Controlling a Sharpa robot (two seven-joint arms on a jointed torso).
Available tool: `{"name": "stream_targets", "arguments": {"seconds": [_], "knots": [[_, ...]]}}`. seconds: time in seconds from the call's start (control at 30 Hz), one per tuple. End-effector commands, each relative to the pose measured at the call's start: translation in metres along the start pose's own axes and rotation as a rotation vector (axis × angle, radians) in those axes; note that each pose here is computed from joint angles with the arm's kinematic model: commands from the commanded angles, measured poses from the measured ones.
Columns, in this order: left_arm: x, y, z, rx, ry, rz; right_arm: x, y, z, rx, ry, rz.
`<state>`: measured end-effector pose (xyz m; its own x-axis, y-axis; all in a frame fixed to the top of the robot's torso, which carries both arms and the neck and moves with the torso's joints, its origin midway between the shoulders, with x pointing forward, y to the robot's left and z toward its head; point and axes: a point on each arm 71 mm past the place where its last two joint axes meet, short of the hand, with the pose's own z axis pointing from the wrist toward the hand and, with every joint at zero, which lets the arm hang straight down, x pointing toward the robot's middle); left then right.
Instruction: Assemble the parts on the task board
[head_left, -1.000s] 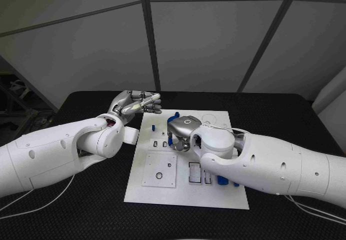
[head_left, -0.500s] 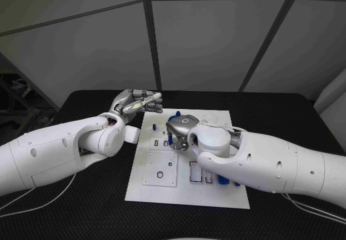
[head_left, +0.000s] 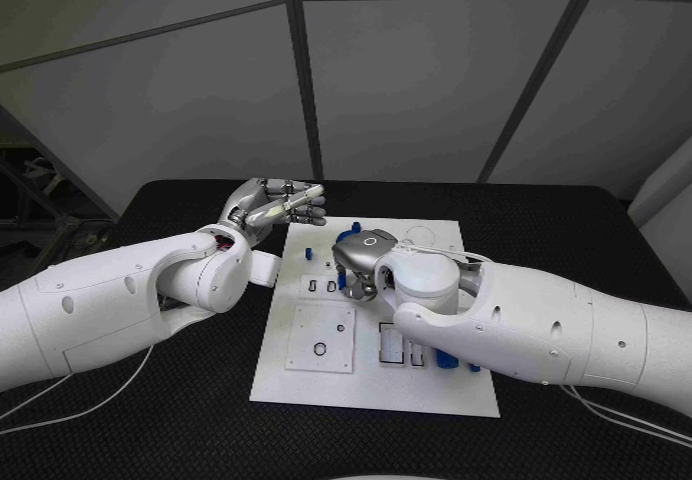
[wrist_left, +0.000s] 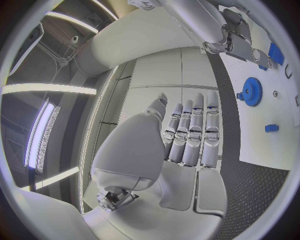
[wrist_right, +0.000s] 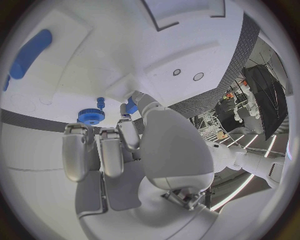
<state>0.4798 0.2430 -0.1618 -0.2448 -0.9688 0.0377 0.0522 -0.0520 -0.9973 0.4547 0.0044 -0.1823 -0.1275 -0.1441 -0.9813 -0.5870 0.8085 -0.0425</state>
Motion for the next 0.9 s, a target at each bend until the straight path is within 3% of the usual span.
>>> {"name": "stream_targets", "arguments": {"seconds": [0.03, 0.9], "knots": [[0.0014, -0.0013, 0.0005, 0.005, 0.009, 0.002, -0.0010, 0.0000, 0.0006, 0.002, 0.002, -0.013], [0.0010, -0.0013, 0.0005, 0.005, 0.007, 0.003, -0.0007, 0.0003, 0.0023, 0.000, 0.004, -0.009]]}}
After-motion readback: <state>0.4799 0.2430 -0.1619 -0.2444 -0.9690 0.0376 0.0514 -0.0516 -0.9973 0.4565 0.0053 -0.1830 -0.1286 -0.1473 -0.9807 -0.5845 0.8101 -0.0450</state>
